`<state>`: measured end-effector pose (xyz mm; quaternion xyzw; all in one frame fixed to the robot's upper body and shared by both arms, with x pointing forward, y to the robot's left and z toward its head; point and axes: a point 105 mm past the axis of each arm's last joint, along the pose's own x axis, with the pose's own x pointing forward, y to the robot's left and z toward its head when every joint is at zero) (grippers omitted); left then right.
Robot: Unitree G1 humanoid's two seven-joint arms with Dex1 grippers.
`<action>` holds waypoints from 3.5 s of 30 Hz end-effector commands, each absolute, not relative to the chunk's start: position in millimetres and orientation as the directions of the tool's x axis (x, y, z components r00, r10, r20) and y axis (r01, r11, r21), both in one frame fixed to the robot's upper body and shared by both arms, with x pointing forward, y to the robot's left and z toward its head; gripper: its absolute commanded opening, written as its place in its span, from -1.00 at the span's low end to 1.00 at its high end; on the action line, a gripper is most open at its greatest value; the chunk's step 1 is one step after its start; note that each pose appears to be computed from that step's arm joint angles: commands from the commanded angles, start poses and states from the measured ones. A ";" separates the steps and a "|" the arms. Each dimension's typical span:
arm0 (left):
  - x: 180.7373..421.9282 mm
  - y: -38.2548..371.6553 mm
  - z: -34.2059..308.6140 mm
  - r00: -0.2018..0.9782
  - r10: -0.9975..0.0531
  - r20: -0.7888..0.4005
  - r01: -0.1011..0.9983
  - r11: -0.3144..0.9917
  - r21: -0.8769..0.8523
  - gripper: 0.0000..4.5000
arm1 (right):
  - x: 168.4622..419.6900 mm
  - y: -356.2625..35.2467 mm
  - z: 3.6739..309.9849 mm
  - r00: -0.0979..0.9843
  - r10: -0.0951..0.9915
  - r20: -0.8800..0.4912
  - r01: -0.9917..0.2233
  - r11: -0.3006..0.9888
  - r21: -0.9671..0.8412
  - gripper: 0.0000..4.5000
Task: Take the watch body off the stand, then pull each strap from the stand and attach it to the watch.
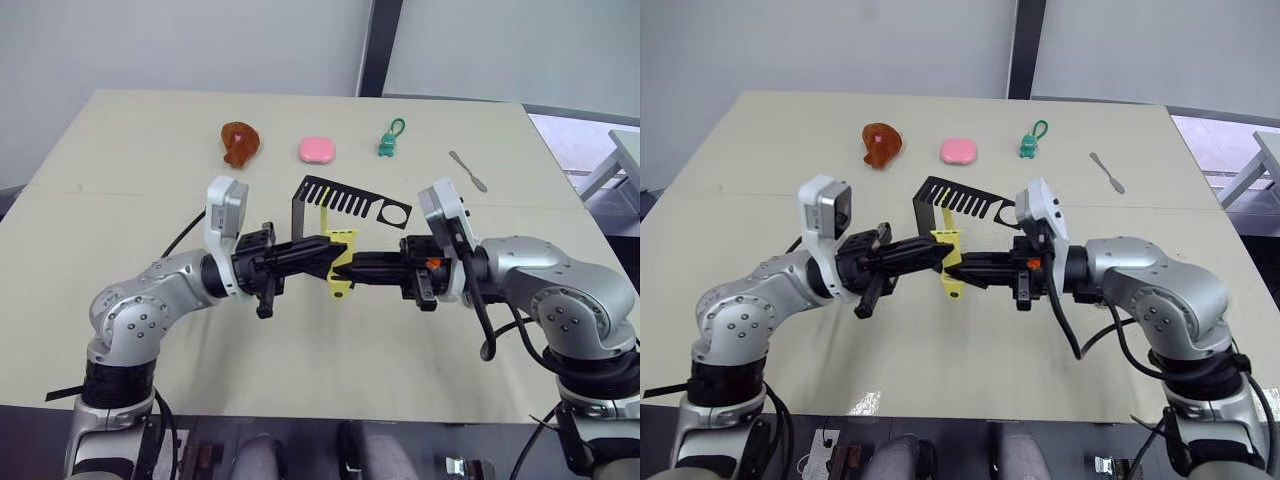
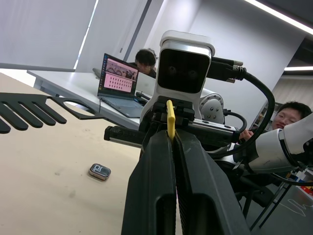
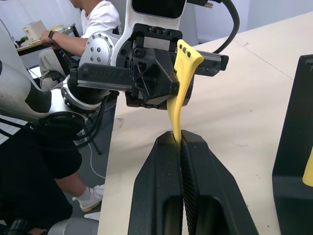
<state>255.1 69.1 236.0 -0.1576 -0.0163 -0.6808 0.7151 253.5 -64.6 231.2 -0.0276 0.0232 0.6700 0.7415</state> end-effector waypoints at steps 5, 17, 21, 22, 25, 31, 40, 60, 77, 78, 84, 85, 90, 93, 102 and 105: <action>254.2 67.0 239.5 0.054 -0.971 0.235 0.983 0.010 -0.186 -0.97 | 249.7 -70.7 246.8 0.129 0.991 -0.021 -0.989 0.127 -0.078 -1.00; 255.1 65.9 235.4 0.073 -0.945 0.319 0.958 -0.022 -0.285 0.00 | 253.5 -74.2 244.1 0.159 0.987 -0.002 -0.987 0.158 -0.036 -1.00; 256.0 62.7 238.8 0.075 -0.940 0.333 0.963 -0.019 -0.269 0.00 | 253.5 -73.9 243.5 0.158 0.987 -0.006 -0.987 0.157 -0.031 -1.00; 256.1 62.0 239.9 0.072 -0.939 0.336 0.963 -0.021 -0.268 0.00 | 253.3 -73.9 243.4 0.157 0.988 -0.006 -0.987 0.157 -0.030 -1.00; 257.8 61.7 243.4 0.075 -0.936 0.343 0.965 -0.019 -0.262 0.00 | 253.2 -73.7 242.8 0.157 0.988 -0.008 -0.987 0.157 -0.028 -1.00; 257.4 60.5 243.9 0.067 -0.941 0.332 0.967 -0.021 -0.254 -0.22 | 253.4 -73.2 243.1 0.159 0.987 -0.007 -0.987 0.158 -0.028 -1.00; 261.1 61.4 245.7 0.079 -0.936 0.344 0.965 -0.015 -0.262 -0.97 | 255.2 -73.7 244.6 0.166 0.986 -0.008 -0.986 0.165 -0.030 -1.00; 257.6 56.2 242.9 0.060 -0.943 0.328 0.962 -0.033 -0.271 -0.97 | 255.0 -71.7 248.9 0.160 0.987 -0.009 -0.987 0.160 -0.030 -1.00; 259.8 53.5 245.8 0.066 -0.938 0.340 0.968 -0.023 -0.250 -0.42 | 255.9 -71.9 249.2 0.170 0.985 -0.010 -0.985 0.169 -0.037 -1.00; 259.7 53.6 246.2 0.065 -0.937 0.343 0.968 -0.024 -0.250 -0.57 | 255.9 -71.9 249.3 0.170 0.985 -0.010 -0.985 0.170 -0.038 -1.00; 261.1 55.0 246.6 0.070 -0.934 0.351 0.967 -0.023 -0.254 -0.97 | 257.8 -72.7 251.2 0.180 0.984 -0.001 -0.983 0.180 -0.035 -1.00; 261.2 55.0 246.6 0.070 -0.934 0.351 0.967 -0.023 -0.255 -0.97 | 258.0 -72.8 251.3 0.181 0.984 0.000 -0.983 0.181 -0.035 -1.00; 261.3 55.3 247.2 0.070 -0.933 0.354 0.967 -0.024 -0.255 -0.97 | 258.2 -73.1 251.7 0.184 0.983 0.000 -0.982 0.184 -0.035 -1.00; 261.5 55.3 247.3 0.069 -0.932 0.355 0.967 -0.026 -0.255 -0.97 | 258.5 -73.3 251.7 0.187 0.982 0.002 -0.982 0.187 -0.034 -1.00; 261.0 57.1 246.9 0.061 -0.940 0.335 0.970 -0.023 -0.242 -0.99 | 255.1 -75.3 249.5 0.195 0.981 -0.008 -0.980 0.194 -0.046 -0.86; 260.0 59.3 241.5 0.062 -0.958 0.281 0.977 0.001 -0.213 -1.00 | 248.5 -81.6 246.7 0.214 0.977 -0.017 -0.976 0.213 -0.048 -0.38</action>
